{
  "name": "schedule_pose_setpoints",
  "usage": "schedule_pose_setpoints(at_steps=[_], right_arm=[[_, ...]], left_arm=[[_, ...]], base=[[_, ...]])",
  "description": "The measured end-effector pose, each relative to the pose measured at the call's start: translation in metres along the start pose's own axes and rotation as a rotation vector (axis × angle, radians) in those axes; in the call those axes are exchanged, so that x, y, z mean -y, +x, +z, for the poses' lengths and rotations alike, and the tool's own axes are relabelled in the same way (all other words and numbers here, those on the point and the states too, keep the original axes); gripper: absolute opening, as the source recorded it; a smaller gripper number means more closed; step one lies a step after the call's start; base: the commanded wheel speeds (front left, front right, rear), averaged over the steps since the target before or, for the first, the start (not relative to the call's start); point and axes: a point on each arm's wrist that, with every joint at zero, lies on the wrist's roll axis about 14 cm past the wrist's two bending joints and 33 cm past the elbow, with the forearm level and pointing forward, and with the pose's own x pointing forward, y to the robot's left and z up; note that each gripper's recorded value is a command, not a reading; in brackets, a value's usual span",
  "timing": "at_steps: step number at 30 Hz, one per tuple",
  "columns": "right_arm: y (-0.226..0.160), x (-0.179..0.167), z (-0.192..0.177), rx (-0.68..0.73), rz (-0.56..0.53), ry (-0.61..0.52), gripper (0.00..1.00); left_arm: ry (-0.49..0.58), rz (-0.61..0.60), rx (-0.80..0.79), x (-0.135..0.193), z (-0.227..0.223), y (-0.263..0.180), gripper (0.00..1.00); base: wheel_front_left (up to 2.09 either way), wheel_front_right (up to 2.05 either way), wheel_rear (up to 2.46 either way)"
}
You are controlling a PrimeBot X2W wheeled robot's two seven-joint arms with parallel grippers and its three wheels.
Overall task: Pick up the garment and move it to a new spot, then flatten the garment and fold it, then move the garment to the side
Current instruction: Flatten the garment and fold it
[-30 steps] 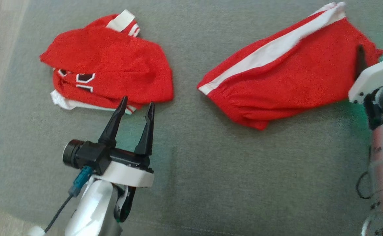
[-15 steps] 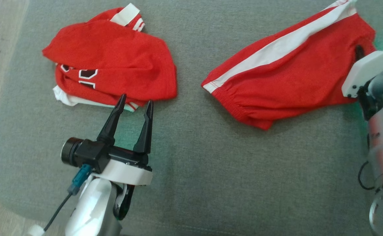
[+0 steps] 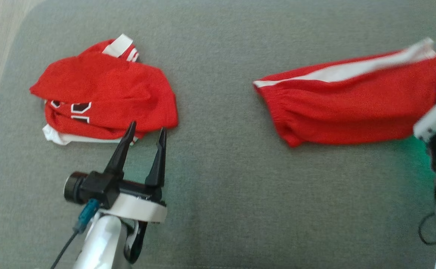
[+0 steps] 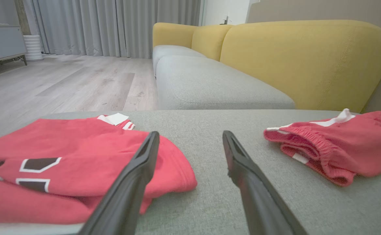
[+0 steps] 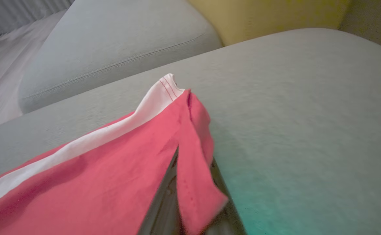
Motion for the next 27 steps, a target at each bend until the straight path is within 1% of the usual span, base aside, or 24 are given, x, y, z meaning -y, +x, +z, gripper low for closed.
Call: schedule_pose_setpoints(at_steps=[3,6,9,11,12,16,20,24,27], right_arm=[[-0.018,0.037,-0.001,0.032,-0.079,0.044,0.00],[-0.033,0.061,-0.005,0.054,-0.131,0.058,0.00],[-0.041,0.074,-0.007,0.076,-0.165,0.081,0.00],[-0.042,0.072,-0.005,0.092,-0.163,0.090,0.00],[-0.042,0.067,-0.004,0.098,-0.155,0.095,0.00],[-0.042,0.027,0.004,0.146,-0.068,0.135,0.00],[-0.045,-0.008,0.024,0.207,0.020,0.175,0.00],[-0.053,-0.048,0.052,0.281,0.135,0.206,0.00],[-0.061,-0.085,0.068,0.308,0.246,0.199,0.00]], left_arm=[[0.000,-0.013,-0.011,0.006,-0.003,-0.006,1.00],[0.000,-0.027,-0.006,0.012,-0.002,-0.008,1.00],[0.006,-0.034,-0.001,0.014,0.001,-0.008,1.00],[0.012,-0.035,0.002,0.014,0.002,-0.009,1.00],[0.013,-0.035,0.003,0.014,0.002,-0.009,1.00],[0.018,-0.029,0.005,0.013,0.004,-0.015,1.00],[0.017,-0.020,0.003,0.012,0.003,-0.025,1.00],[0.021,-0.012,0.018,0.011,0.009,-0.030,1.00],[0.034,-0.006,0.026,0.009,0.012,-0.034,1.00]], base=[[0.00,0.00,0.00],[0.00,0.00,0.00],[0.00,0.00,0.00],[0.00,0.00,0.00],[0.00,0.00,0.00],[0.00,0.00,0.00],[0.00,0.00,0.00],[0.00,0.00,0.00],[0.00,0.00,0.00]])
